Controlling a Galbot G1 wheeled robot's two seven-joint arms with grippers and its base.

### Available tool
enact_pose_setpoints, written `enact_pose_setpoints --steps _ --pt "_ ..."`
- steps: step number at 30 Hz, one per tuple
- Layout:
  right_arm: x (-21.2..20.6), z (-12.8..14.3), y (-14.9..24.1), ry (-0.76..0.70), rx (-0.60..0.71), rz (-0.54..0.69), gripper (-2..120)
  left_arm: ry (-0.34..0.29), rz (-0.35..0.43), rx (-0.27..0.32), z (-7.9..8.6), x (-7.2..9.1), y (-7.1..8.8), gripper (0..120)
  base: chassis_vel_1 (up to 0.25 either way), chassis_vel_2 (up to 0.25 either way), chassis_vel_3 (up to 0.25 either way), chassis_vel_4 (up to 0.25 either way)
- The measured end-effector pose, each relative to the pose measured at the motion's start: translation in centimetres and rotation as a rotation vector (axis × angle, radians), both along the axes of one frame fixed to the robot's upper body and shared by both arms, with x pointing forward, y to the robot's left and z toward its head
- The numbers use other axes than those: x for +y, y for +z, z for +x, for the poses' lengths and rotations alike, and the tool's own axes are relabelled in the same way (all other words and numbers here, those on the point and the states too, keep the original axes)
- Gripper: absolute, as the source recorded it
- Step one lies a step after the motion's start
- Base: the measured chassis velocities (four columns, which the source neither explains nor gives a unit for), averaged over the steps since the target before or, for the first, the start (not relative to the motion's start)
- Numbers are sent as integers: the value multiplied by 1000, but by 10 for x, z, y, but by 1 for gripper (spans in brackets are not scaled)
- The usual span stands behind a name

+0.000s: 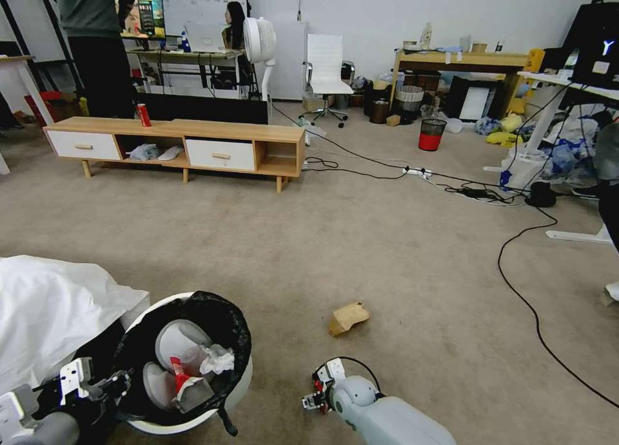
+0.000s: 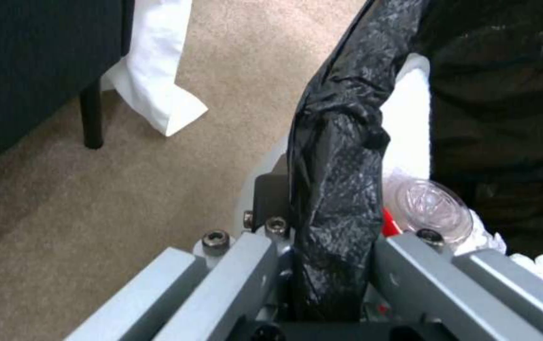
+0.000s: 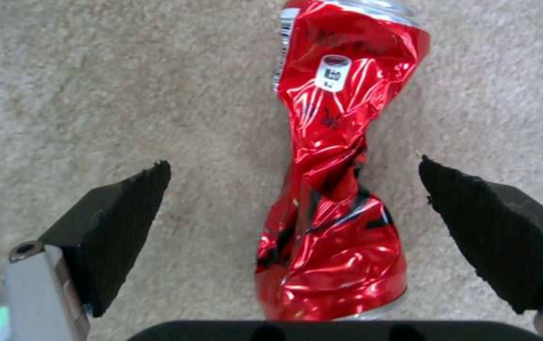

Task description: Pick up the trash bin, then pick up the garbage from the floor and place it into the trash bin.

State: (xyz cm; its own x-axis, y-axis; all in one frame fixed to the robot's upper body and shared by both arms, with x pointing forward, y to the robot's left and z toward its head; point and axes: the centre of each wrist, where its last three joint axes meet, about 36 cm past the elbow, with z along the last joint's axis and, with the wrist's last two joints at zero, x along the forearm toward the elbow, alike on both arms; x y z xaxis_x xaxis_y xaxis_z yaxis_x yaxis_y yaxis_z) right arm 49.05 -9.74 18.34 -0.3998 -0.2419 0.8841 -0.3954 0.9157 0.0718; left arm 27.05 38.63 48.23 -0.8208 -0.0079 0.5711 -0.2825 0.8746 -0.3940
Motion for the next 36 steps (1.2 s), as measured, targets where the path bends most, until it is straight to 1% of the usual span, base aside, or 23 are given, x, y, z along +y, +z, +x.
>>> enact_pose_setpoints --steps 9,11,12,15,16,17,18,19,21,22,24,25,26,27,28,30,31,32,36 --pt "1 -3 4 7 -9 12 100 1 1 -1 0 0 0 1 0 0 0 0" --pt "1 -5 4 7 -9 15 95 2 1 0 0 0 0 1 0 0 0 0" --pt "1 -5 4 7 -9 15 95 2 1 0 0 0 0 1 0 0 0 0" --pt "1 -8 5 7 -10 19 82 2 2 2 0 0 -1 1 0 0 0 0" --pt "1 -8 5 7 -10 19 82 2 2 2 0 0 -1 1 0 0 0 0" --pt "1 -8 6 7 -13 21 75 2 2 2 0 0 -1 1 0 0 0 0" --pt "0 -9 7 8 -15 23 71 3 2 2 0 1 -1 1 0 0 0 0" --pt "0 -9 7 8 -15 23 71 3 2 2 0 1 -1 1 0 0 0 0" --pt "-1 -9 8 5 -16 23 60 4 0 4 1 1 -3 1 0 0 0 0" --pt "-1 -9 8 5 -16 23 60 4 0 4 1 1 -3 1 0 0 0 0" --pt "-3 -9 8 2 -17 23 50 5 0 6 1 1 -3 1 0 0 0 0" --pt "-3 -9 8 2 -17 23 50 5 0 6 1 1 -3 1 0 0 0 0" --pt "-5 -9 8 -1 -18 21 45 5 0 5 1 1 -3 1 0 0 0 0" --pt "-6 -9 7 -3 -18 20 38 5 0 5 2 1 -3 1 0 0 0 0" --pt "-6 -9 7 -3 -18 20 38 5 0 5 2 1 -3 1 0 0 0 0" --pt "-9 -9 7 -7 -20 19 26 5 -2 6 2 0 -4 1 0 0 0 0" --pt "-9 -9 7 -7 -20 19 26 5 -2 6 2 0 -4 1 0 0 0 0" --pt "-10 -9 7 -8 -21 20 22 5 -4 6 3 0 -5 1 0 0 0 0" --pt "-13 -10 5 -9 -25 19 19 4 -6 7 3 -1 -5 1 0 0 0 0"
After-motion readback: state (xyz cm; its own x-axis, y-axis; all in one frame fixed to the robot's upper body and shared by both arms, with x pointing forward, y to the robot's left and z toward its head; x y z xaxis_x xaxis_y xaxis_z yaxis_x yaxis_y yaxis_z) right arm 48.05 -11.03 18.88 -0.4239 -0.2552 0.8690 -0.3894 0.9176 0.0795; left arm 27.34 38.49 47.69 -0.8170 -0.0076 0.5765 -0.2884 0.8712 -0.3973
